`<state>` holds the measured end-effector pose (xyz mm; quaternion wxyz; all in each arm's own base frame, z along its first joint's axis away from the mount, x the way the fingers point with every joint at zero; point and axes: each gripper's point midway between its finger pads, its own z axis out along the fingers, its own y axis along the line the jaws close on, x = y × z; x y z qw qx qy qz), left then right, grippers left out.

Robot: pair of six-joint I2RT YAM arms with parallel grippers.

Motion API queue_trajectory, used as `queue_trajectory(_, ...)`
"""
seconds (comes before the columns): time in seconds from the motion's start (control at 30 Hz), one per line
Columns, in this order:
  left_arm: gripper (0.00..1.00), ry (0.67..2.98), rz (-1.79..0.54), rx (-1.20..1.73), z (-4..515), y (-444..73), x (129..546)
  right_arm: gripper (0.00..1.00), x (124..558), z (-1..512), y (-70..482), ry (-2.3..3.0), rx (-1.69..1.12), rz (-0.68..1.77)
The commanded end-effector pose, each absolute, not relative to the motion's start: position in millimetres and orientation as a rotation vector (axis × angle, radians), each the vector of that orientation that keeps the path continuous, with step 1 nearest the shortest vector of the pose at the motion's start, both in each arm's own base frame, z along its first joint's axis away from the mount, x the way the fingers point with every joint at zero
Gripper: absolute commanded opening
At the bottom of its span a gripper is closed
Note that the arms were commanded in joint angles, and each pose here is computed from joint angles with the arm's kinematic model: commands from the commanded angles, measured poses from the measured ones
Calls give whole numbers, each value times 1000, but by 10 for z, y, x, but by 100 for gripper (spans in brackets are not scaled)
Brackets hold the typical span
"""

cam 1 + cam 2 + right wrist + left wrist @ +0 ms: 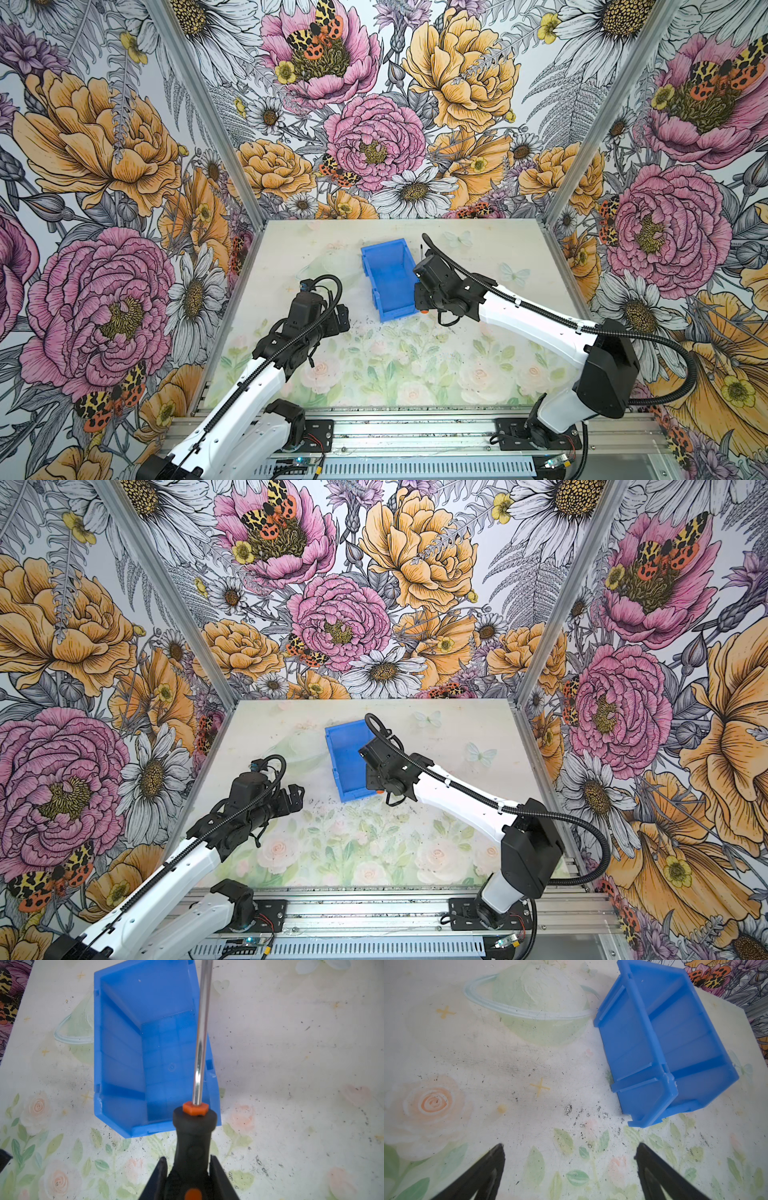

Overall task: Put the screwdriver in the bin
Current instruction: 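Lift the screwdriver with the right gripper and carry it over the blue bin, then lower the screwdriver into the blue bin and open the right gripper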

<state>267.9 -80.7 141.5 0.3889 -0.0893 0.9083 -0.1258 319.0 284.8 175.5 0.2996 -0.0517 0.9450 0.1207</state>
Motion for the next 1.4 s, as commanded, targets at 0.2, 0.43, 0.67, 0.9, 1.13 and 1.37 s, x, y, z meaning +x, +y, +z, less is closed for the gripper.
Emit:
queue_trajectory(0.2,99,2265,-336,-246,1467,-772,2701,0,3491,1731,3435,2501,-287,383)
queue_trajectory(0.43,99,2252,-327,-258,1490,-723,2698,0,3607,1437,3573,2562,-300,386)
queue_trajectory(0.67,99,2255,-325,-256,1486,-717,2699,0,3748,1139,3635,2609,-288,360)
queue_trajectory(0.9,99,2262,-331,-249,1476,-731,2702,0,3814,1012,3716,2637,-257,385)
queue_trajectory(1.13,99,2263,-336,-243,1477,-741,2698,0,3950,864,3625,2663,-204,369)
queue_trajectory(1.37,99,2262,-341,-241,1485,-749,2702,0,3956,713,3634,2689,-210,352)
